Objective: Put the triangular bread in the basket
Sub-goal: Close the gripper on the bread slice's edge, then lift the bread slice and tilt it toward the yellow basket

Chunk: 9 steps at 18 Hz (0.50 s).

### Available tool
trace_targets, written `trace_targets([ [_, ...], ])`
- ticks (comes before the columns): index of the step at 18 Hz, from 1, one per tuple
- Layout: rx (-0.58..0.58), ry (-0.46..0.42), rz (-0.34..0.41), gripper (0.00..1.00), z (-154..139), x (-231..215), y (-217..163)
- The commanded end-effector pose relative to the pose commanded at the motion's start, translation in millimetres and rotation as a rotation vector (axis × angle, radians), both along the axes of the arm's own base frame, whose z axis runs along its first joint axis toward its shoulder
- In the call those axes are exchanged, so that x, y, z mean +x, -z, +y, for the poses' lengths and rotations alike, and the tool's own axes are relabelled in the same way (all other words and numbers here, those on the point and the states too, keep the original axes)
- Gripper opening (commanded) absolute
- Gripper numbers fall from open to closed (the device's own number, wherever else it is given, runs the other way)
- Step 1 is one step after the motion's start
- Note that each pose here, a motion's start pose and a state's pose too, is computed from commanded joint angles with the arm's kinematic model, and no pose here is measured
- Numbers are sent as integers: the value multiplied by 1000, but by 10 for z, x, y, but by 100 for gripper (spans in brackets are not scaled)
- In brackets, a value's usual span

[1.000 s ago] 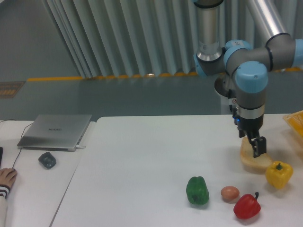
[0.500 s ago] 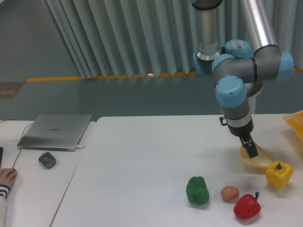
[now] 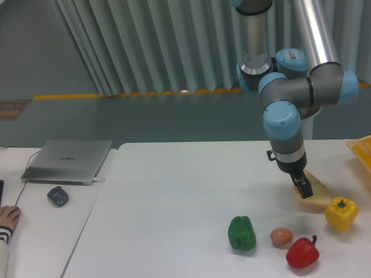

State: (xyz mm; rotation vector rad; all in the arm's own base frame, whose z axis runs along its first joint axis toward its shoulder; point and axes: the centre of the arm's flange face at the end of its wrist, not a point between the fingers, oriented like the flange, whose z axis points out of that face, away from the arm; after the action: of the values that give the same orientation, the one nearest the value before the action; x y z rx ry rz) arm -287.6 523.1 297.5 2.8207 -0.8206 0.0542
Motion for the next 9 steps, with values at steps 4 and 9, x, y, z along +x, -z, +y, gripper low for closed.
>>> trace_targets([
  [4, -14, -9, -7, 100, 11, 13, 92],
  [9, -33, -11, -12, 100, -1, 13, 206],
])
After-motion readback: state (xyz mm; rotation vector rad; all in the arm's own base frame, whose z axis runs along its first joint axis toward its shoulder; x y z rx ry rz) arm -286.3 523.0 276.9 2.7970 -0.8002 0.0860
